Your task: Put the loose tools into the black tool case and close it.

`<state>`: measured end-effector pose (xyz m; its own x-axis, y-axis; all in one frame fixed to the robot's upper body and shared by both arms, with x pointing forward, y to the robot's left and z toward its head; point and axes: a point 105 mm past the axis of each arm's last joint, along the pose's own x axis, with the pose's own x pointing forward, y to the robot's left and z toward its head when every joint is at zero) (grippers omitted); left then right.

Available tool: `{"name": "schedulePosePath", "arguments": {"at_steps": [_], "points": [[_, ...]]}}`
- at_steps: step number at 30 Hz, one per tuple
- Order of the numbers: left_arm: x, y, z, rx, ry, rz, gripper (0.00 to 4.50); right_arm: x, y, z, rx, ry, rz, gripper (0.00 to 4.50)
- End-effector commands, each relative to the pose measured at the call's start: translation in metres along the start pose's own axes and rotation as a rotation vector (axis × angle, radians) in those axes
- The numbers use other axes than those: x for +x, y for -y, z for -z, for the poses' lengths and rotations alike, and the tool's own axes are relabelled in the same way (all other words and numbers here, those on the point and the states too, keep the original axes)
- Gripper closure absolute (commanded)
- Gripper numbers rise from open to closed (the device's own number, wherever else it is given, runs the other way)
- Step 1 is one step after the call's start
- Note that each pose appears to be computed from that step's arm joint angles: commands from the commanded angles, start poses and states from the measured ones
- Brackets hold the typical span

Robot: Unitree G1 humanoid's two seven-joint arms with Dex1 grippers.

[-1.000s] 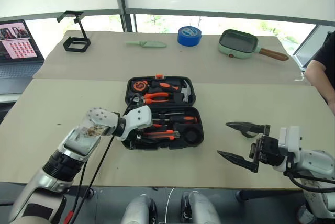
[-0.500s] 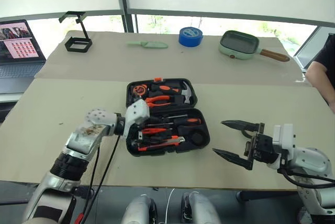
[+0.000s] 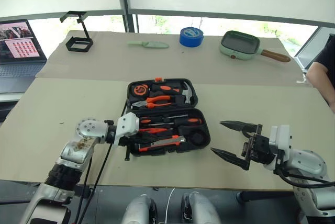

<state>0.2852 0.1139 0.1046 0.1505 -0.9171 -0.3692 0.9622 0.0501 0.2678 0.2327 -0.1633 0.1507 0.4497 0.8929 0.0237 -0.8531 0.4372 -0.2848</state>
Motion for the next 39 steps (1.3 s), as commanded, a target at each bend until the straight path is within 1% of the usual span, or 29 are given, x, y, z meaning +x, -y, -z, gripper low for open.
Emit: {"name": "schedulePosePath", "arguments": {"at_steps": [1, 2, 6, 10, 12, 14, 17, 18, 20, 21, 22, 24, 25, 26, 27, 28, 29, 31, 34, 36, 37, 39], "points": [[0.006, 0.004, 0.023, -0.044, -0.093, 0.005, 4.43, -0.001, 0.0, -0.003, -0.011, 0.009, 0.01, 0.0], [0.008, 0.007, 0.031, -0.087, -0.128, 0.019, 4.43, -0.001, 0.0, -0.003, -0.009, 0.01, 0.009, 0.0], [0.018, 0.021, 0.047, -0.059, -0.217, 0.11, 4.43, 0.0, -0.001, -0.001, -0.001, 0.008, 0.006, 0.0], [0.029, 0.024, 0.054, -0.096, -0.248, 0.132, 4.43, 0.001, -0.002, 0.0, 0.003, 0.007, 0.005, 0.0], [0.033, 0.025, 0.052, -0.072, -0.236, 0.139, 4.43, 0.001, -0.002, 0.0, 0.003, 0.007, 0.005, 0.0], [0.034, 0.017, 0.04, -0.041, -0.165, 0.091, 4.43, -0.001, -0.001, -0.001, -0.003, 0.002, 0.02, 0.0], [0.017, -0.007, 0.002, -0.076, 0.096, -0.039, 4.43, -0.019, 0.003, -0.003, -0.013, -0.025, 0.082, 0.0], [0.011, -0.01, -0.006, -0.082, 0.155, -0.053, 4.43, -0.025, 0.004, -0.004, -0.014, -0.036, 0.096, 0.0], [-0.001, -0.008, -0.026, -0.054, 0.282, -0.037, 3.89, -0.038, 0.006, -0.004, -0.021, -0.06, 0.14, 0.0], [-0.01, -0.007, -0.028, -0.069, 0.294, -0.031, 3.71, -0.049, 0.007, -0.002, -0.022, -0.086, 0.175, 0.0], [-0.018, -0.006, -0.027, -0.086, 0.288, -0.022, 3.38, -0.061, 0.007, 0.0, -0.027, -0.115, 0.208, 0.0], [-0.029, -0.005, -0.024, -0.104, 0.267, -0.029, 2.53, -0.078, 0.005, 0.004, -0.038, -0.164, 0.25, 0.0], [-0.035, -0.004, -0.024, -0.102, 0.273, -0.04, 2.17, -0.087, 0.005, 0.006, -0.041, -0.184, 0.283, 0.0], [-0.041, -0.004, -0.024, -0.098, 0.28, -0.052, 1.92, -0.097, 0.005, 0.008, -0.042, -0.203, 0.321, 0.0], [-0.05, 0.001, -0.022, -0.123, 0.272, -0.038, 1.44, -0.111, 0.004, 0.013, -0.045, -0.238, 0.369, 0.0], [-0.057, 0.007, -0.019, -0.15, 0.252, -0.026, 1.14, -0.123, 0.003, 0.018, -0.043, -0.266, 0.415, 0.0], [-0.063, 0.011, -0.018, -0.176, 0.242, -0.024, 0.72, -0.134, 0.001, 0.023, -0.033, -0.29, 0.457, 0.0], [-0.071, 0.017, -0.017, -0.184, 0.235, -0.038, 0.04, -0.145, -0.005, 0.03, -0.018, -0.324, 0.492, 0.0], [-0.083, 0.015, -0.015, -0.133, 0.287, -0.132, 0.04, -0.159, -0.011, 0.047, -0.004, -0.418, 0.547, 0.0], [-0.086, 0.014, -0.012, -0.13, 0.287, -0.173, 0.04, -0.163, -0.011, 0.053, -0.002, -0.464, 0.555, 0.0], [-0.084, 0.014, -0.014, -0.1, 0.287, -0.175, 0.04, -0.16, -0.007, 0.053, 0.04, -0.471, 0.561, 0.0], [-0.075, 0.013, -0.027, -0.101, 0.341, -0.159, 0.04, -0.145, 0.016, 0.041, 0.03, -0.454, 0.542, 0.0]]}}
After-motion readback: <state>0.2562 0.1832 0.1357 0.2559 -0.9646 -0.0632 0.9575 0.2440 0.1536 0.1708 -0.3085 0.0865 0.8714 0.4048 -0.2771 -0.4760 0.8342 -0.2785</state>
